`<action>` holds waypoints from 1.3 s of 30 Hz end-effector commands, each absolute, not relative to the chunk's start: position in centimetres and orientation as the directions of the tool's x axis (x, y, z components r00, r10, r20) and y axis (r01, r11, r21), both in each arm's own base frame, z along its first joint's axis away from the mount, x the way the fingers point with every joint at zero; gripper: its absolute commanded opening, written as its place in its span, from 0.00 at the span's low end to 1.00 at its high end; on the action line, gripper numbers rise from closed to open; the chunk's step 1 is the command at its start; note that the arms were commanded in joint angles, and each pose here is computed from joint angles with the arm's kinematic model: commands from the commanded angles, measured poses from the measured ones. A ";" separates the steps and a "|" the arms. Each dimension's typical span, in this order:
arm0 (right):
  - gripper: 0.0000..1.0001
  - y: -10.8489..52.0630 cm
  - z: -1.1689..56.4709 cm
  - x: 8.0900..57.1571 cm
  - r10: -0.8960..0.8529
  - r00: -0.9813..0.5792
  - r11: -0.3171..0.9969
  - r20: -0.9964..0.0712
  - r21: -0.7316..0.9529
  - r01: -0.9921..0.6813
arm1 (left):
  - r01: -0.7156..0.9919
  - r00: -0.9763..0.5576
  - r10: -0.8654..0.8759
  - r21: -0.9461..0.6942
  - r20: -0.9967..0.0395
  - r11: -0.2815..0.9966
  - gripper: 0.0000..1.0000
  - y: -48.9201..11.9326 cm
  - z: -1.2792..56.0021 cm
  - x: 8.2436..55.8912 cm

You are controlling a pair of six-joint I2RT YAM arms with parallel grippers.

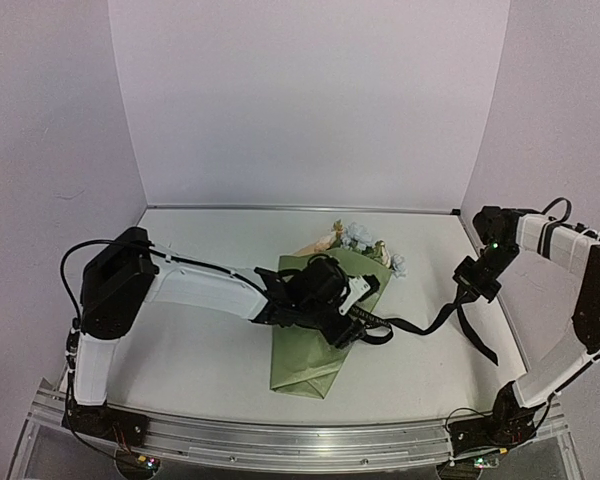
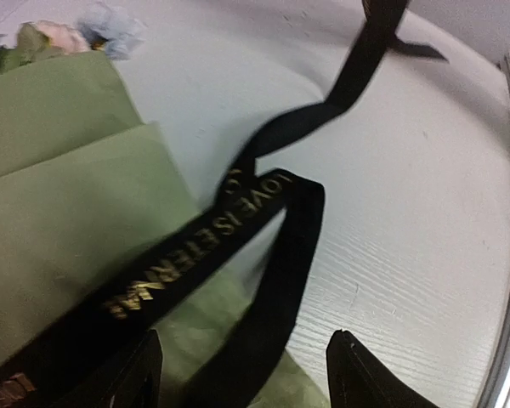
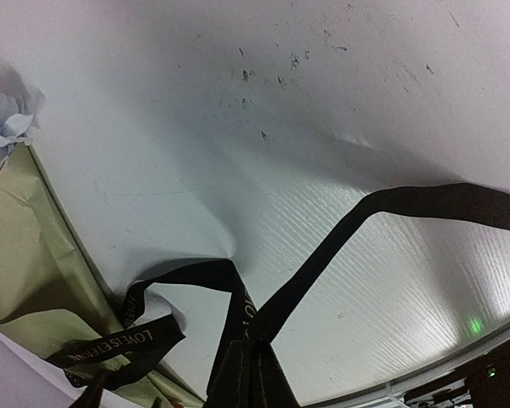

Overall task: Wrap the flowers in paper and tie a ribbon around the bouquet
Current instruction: Place the left side of the ribbon on the folded bouquet, then adjust the ribbon in the folded bouquet.

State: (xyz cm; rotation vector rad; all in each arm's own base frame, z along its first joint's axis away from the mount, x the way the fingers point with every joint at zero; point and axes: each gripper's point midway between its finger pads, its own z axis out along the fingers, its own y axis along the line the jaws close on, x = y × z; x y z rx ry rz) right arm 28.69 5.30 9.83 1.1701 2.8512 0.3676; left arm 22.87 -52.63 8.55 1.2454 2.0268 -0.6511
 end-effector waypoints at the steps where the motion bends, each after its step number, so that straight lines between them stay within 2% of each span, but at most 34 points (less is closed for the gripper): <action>1: 0.00 5.6 10.6 29.2 0.676 -0.735 0.708 0.046 0.234 0.666 | 0.845 -0.400 0.304 -0.220 -0.864 0.488 0.72 -51.4 19.4 25.5; 4: 0.00 5.7 10.7 29.1 0.664 -0.747 0.720 0.040 0.237 0.653 | 0.676 -0.521 0.165 -0.286 -0.838 0.680 0.72 -47.6 20.3 30.4; 7: 0.00 5.7 10.9 28.9 0.654 -0.755 0.729 0.034 0.237 0.642 | 0.493 -0.627 0.077 -0.319 -0.775 0.809 0.68 -43.8 19.1 33.3; 16: 0.00 6.0 11.0 28.6 0.625 -0.780 0.752 0.032 0.241 0.613 | 0.455 -0.752 0.142 -0.351 -0.643 0.819 0.75 -44.0 14.0 32.0; 25: 0.00 6.1 11.0 28.3 0.618 -0.785 0.756 0.039 0.243 0.607 | 0.477 -0.781 0.190 -0.371 -0.595 0.797 0.74 -46.4 12.0 30.9; 29: 0.00 6.1 11.0 28.4 0.620 -0.783 0.754 0.041 0.244 0.610 | 0.466 -0.793 0.198 -0.363 -0.577 0.807 0.67 -46.6 10.8 30.7; 34: 0.00 6.2 11.2 28.5 0.620 -0.784 0.753 0.039 0.249 0.609 | 0.470 -0.794 0.217 -0.348 -0.567 0.811 0.50 -46.9 10.1 30.5; 39: 0.00 6.2 11.3 28.6 0.621 -0.783 0.752 0.035 0.252 0.608 | 0.477 -0.794 0.230 -0.342 -0.562 0.810 0.41 -47.3 9.6 30.0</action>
